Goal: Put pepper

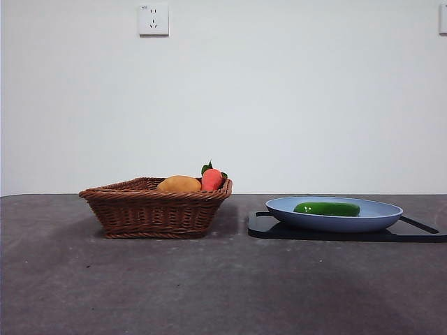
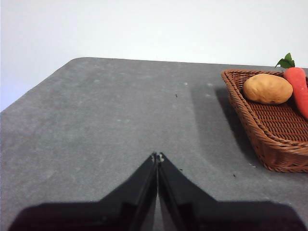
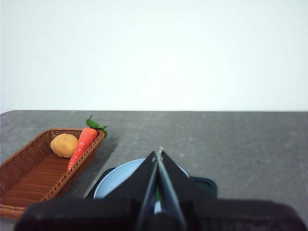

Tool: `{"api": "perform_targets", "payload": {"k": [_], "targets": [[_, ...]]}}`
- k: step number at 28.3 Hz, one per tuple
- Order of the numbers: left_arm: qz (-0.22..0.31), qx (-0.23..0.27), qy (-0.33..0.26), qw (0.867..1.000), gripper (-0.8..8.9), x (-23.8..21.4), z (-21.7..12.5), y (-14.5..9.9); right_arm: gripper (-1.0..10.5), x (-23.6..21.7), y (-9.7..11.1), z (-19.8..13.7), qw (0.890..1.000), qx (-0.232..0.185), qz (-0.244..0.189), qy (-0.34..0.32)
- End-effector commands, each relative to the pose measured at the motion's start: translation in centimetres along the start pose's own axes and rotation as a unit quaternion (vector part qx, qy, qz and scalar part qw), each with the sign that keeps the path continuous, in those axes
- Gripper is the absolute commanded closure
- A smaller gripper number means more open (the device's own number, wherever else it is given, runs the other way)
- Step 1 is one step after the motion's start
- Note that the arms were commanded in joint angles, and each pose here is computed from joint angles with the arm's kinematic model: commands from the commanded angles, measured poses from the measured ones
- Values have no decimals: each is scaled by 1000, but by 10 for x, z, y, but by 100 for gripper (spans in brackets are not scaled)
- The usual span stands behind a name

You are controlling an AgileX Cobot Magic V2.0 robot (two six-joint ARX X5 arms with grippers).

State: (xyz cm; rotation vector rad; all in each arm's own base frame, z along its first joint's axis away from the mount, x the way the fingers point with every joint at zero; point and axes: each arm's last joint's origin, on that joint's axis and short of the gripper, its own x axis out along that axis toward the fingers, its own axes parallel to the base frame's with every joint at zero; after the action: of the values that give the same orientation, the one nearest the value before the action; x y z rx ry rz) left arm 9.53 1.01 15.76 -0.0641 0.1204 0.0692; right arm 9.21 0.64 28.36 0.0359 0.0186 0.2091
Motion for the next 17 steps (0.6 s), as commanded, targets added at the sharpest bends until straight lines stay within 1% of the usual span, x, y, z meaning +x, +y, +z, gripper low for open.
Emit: {"api": "perform_targets", "payload": {"k": [1, 5, 10, 17], "targets": [[2, -2, -4, 1000, 806, 0, 0, 0, 936, 1, -1, -26, 1000, 0, -1, -21], [2, -2, -4, 1000, 806, 0, 0, 0, 936, 2, -3, -61, 1000, 1, -1, -21], [2, -2, -4, 1000, 806, 0, 0, 0, 936, 4, -4, -96, 1000, 5, -2, 0], [2, -2, -4, 1000, 806, 0, 0, 0, 936, 6, -5, -120, 1000, 9, -2, 18]]}}
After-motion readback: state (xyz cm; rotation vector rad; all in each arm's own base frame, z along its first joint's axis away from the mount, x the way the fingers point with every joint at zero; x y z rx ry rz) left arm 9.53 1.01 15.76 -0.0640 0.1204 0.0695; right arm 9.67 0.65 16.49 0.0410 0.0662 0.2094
